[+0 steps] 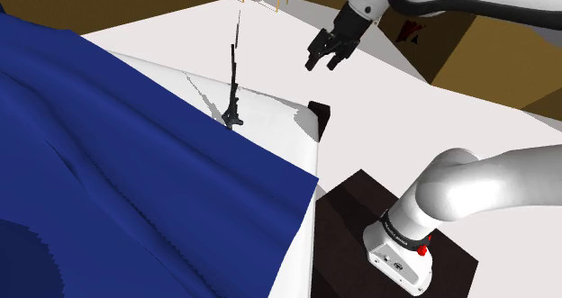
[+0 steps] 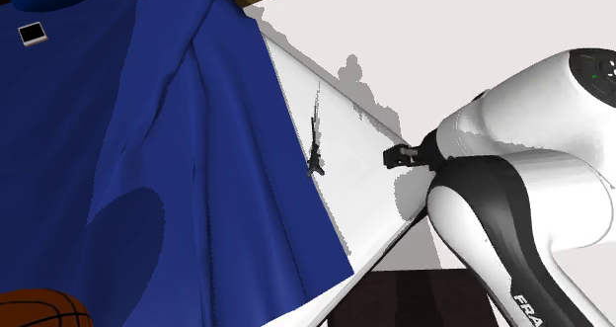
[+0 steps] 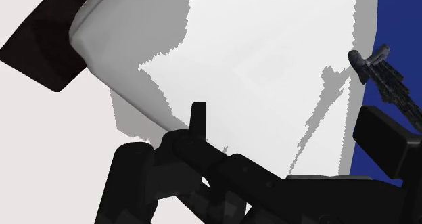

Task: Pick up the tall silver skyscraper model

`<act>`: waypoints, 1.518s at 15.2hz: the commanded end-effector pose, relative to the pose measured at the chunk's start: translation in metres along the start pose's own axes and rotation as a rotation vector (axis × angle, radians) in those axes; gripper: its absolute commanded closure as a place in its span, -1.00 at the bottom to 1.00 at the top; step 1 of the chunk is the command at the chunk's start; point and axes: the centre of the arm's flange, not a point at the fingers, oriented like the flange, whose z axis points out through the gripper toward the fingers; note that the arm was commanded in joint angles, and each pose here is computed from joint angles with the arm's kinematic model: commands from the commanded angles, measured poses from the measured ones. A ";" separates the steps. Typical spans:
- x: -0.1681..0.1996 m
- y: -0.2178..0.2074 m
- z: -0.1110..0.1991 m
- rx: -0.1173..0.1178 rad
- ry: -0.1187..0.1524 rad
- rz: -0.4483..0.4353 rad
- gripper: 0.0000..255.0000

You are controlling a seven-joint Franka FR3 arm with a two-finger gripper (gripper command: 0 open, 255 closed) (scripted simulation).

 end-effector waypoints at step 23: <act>0.014 -0.192 0.110 -0.005 0.362 -0.109 -1.00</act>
